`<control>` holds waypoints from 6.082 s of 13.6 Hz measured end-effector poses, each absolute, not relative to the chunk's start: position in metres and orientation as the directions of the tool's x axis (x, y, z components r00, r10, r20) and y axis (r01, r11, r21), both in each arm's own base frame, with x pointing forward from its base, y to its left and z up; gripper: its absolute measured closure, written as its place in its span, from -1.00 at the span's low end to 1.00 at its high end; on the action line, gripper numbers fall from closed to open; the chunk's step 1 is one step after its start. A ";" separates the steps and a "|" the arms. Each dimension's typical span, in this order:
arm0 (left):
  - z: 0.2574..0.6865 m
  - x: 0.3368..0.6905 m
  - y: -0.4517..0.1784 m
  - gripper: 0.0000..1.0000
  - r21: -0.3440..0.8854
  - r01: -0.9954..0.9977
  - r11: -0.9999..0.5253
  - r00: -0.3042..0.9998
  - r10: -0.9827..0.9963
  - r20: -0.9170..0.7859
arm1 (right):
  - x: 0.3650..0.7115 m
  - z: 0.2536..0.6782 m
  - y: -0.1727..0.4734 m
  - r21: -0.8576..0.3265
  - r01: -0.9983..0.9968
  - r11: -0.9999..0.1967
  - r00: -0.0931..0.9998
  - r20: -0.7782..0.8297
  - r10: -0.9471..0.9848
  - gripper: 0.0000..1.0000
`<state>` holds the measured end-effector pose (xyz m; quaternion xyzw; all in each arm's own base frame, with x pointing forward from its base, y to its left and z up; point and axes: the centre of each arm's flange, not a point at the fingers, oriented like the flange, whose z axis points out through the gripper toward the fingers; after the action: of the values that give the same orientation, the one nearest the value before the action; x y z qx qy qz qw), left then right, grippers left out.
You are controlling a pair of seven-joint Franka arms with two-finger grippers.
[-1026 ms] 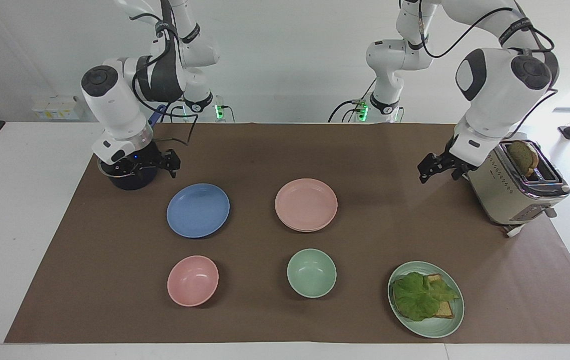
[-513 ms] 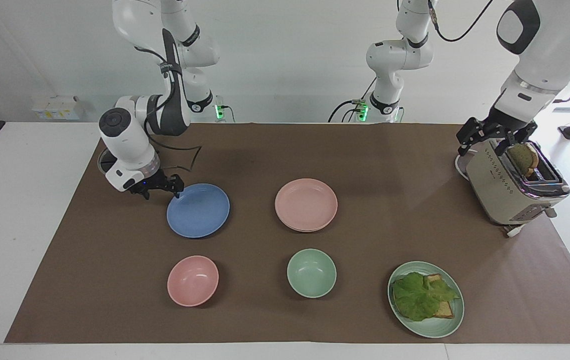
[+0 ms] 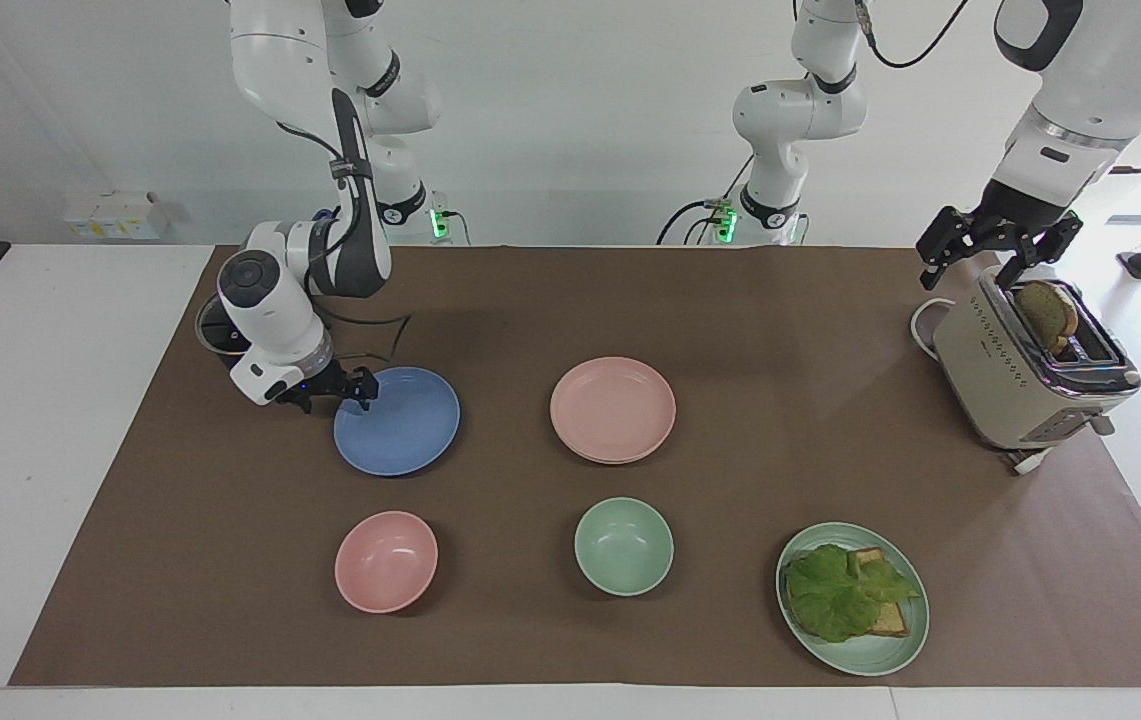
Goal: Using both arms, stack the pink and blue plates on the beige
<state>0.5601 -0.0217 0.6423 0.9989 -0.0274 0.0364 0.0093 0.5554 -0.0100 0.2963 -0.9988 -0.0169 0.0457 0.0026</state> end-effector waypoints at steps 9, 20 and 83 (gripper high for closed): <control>0.642 0.560 -0.022 -1.00 0.017 -0.055 -0.998 0.996 -0.054 0.072 | 0.560 0.296 -0.008 -0.054 -0.010 -0.999 0.997 -0.083 -0.006 0.59; 0.642 0.560 -0.022 -1.00 0.017 -0.055 -0.998 0.996 -0.054 0.072 | 0.554 0.415 0.000 -0.084 0.029 -0.996 0.997 -0.067 0.035 0.89; 0.642 0.560 -0.022 -1.00 0.017 -0.055 -0.998 0.996 -0.054 0.072 | 0.551 0.533 0.075 -0.035 -0.044 -0.998 0.999 -0.004 -0.044 -1.00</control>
<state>0.5600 -0.0217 0.6420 0.9989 -0.0274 0.0357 0.0093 0.5509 0.0752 0.5330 -0.9996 0.0219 0.0015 0.0173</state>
